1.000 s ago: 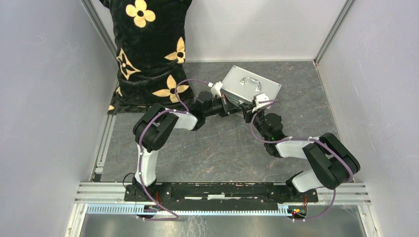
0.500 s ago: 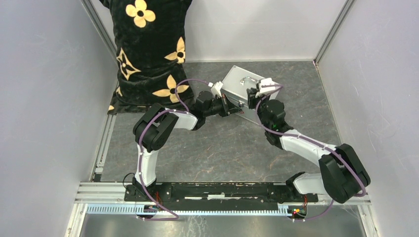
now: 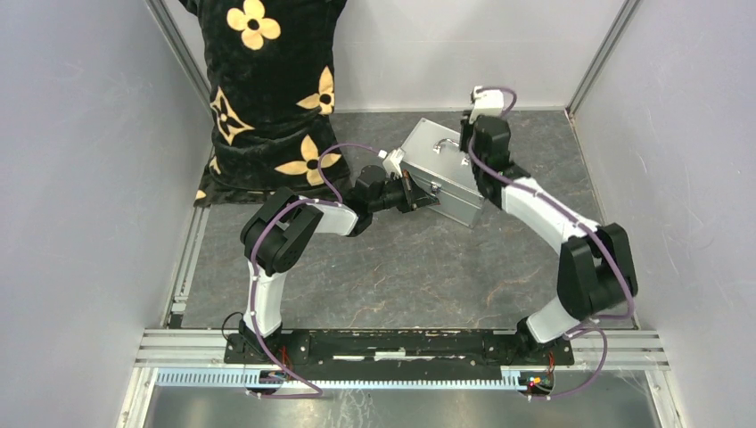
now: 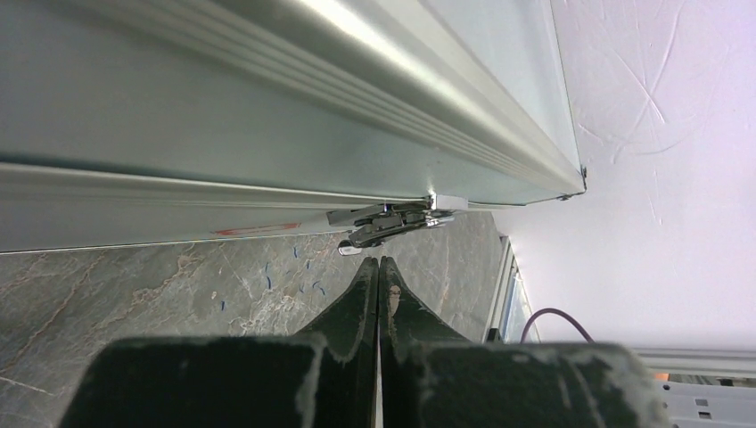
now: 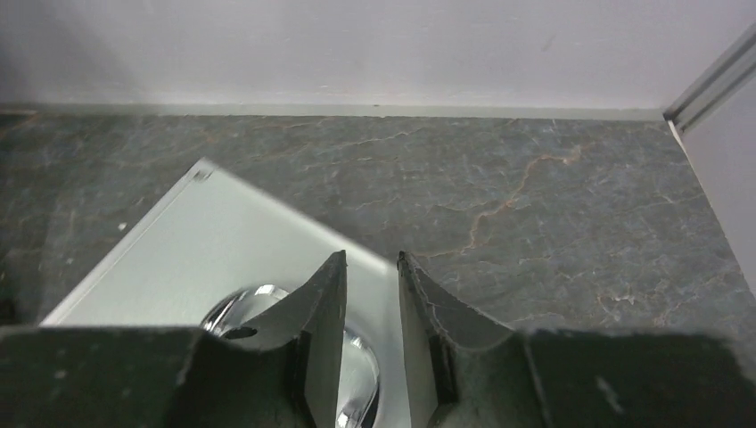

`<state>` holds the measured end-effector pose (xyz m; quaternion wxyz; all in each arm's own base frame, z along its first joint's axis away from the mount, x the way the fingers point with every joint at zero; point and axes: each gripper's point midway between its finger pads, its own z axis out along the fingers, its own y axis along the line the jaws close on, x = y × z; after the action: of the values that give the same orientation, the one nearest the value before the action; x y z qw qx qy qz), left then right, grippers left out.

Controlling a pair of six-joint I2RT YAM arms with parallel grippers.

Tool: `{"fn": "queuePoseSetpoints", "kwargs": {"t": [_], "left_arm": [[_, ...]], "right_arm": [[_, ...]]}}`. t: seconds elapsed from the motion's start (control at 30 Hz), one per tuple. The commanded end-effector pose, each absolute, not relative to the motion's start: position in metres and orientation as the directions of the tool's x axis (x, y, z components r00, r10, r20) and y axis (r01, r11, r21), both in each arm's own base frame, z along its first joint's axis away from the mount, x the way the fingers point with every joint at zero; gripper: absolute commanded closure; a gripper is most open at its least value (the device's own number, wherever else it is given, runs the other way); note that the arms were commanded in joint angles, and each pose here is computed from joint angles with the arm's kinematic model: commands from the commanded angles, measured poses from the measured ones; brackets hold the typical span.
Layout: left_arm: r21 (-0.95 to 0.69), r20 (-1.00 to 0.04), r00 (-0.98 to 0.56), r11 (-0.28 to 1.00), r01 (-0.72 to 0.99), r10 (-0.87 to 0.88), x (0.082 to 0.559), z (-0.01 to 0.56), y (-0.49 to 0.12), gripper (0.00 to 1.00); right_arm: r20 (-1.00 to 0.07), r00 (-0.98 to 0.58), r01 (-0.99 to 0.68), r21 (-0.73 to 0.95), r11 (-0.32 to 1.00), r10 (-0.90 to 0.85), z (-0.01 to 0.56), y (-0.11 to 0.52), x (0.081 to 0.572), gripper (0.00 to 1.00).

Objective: Organize the medicine kit
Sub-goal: Close the medicine box at the center of the board.

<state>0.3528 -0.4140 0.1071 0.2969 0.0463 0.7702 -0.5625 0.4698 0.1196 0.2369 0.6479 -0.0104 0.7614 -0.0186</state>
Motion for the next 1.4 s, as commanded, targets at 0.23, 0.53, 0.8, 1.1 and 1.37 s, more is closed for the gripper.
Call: {"fn": "queuePoseSetpoints", "kwargs": {"t": [0.23,0.53,0.8,1.1,1.37], "left_arm": [[-0.804,-0.574,-0.778,0.36,0.473,-0.258,0.355,0.134,-0.416,0.98],[-0.794,-0.584,-0.771,0.376,0.478,-0.255,0.359,0.14,-0.416,0.98],[-0.788,-0.594,-0.76,0.381,0.484,-0.262,0.36,0.147,-0.414,0.98],[-0.781,-0.606,-0.743,0.389,0.489,-0.283,0.357,0.159,-0.408,0.98],[-0.748,-0.641,-0.718,0.429,0.506,-0.272,0.357,0.163,-0.401,0.98]], "right_arm": [[-0.841,-0.521,-0.005,0.176,0.984,0.148,0.211,0.074,0.54,0.72],[-0.723,-0.678,-0.085,0.26,0.962,0.135,0.171,0.076,0.553,0.75],[-0.651,-0.753,-0.124,0.286,0.95,0.098,0.137,0.085,0.531,0.77],[-0.606,-0.791,-0.146,0.318,0.937,0.083,0.116,0.091,0.494,0.78],[-0.594,-0.802,-0.171,0.332,0.928,0.065,0.11,0.099,0.471,0.8]]}}
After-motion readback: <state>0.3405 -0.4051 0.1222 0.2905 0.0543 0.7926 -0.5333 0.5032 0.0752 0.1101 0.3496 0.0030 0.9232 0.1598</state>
